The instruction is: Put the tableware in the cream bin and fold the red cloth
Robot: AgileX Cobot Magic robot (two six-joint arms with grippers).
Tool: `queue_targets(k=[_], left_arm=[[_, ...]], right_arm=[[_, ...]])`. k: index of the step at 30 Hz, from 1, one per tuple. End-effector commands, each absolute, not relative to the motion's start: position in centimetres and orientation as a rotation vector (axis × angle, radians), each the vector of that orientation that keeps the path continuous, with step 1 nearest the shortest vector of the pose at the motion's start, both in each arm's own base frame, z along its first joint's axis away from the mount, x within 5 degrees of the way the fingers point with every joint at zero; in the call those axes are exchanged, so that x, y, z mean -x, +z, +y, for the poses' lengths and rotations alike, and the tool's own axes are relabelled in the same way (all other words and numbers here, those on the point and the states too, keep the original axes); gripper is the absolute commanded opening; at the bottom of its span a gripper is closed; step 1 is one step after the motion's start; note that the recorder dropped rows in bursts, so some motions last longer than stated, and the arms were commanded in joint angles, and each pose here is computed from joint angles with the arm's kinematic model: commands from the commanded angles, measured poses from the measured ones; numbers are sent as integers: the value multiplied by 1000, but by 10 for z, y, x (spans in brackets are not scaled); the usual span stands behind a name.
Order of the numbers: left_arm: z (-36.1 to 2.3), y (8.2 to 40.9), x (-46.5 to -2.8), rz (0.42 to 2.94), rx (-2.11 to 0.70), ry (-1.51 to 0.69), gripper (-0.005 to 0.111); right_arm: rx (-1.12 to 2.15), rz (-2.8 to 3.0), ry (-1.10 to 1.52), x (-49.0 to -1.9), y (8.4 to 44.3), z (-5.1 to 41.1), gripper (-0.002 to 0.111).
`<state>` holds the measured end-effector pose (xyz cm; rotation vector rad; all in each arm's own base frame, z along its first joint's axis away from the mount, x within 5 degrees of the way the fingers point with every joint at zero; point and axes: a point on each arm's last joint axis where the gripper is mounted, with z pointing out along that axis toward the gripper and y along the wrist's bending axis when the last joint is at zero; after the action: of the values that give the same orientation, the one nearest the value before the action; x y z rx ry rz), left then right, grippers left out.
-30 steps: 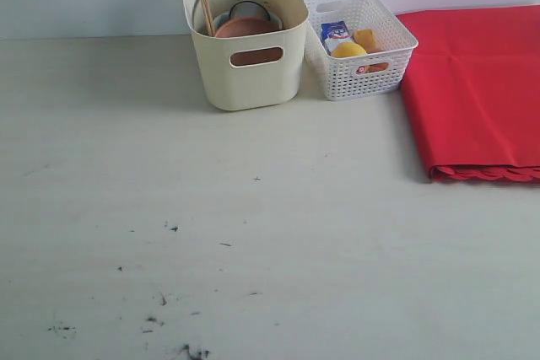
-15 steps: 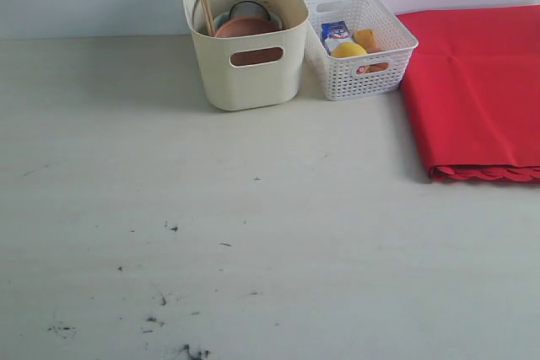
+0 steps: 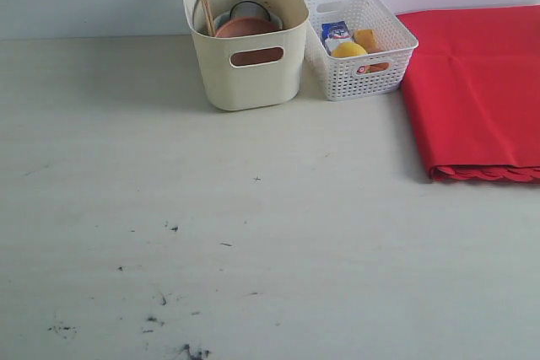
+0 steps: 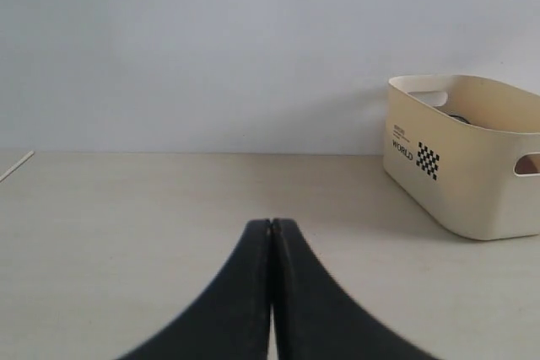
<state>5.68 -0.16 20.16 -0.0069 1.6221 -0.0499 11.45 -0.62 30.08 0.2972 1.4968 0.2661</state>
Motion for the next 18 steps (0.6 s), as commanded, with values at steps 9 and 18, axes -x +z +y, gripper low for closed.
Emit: queue_targets(k=[9,18], left_arm=[[-2,200,-56,1624,12,-55,1],[-2,200,-56,1624,12,-55,1]], right_arm=[[-252,1661,27,-80,255,-11,0],[-229,1517,36,-57,237,-7,0]])
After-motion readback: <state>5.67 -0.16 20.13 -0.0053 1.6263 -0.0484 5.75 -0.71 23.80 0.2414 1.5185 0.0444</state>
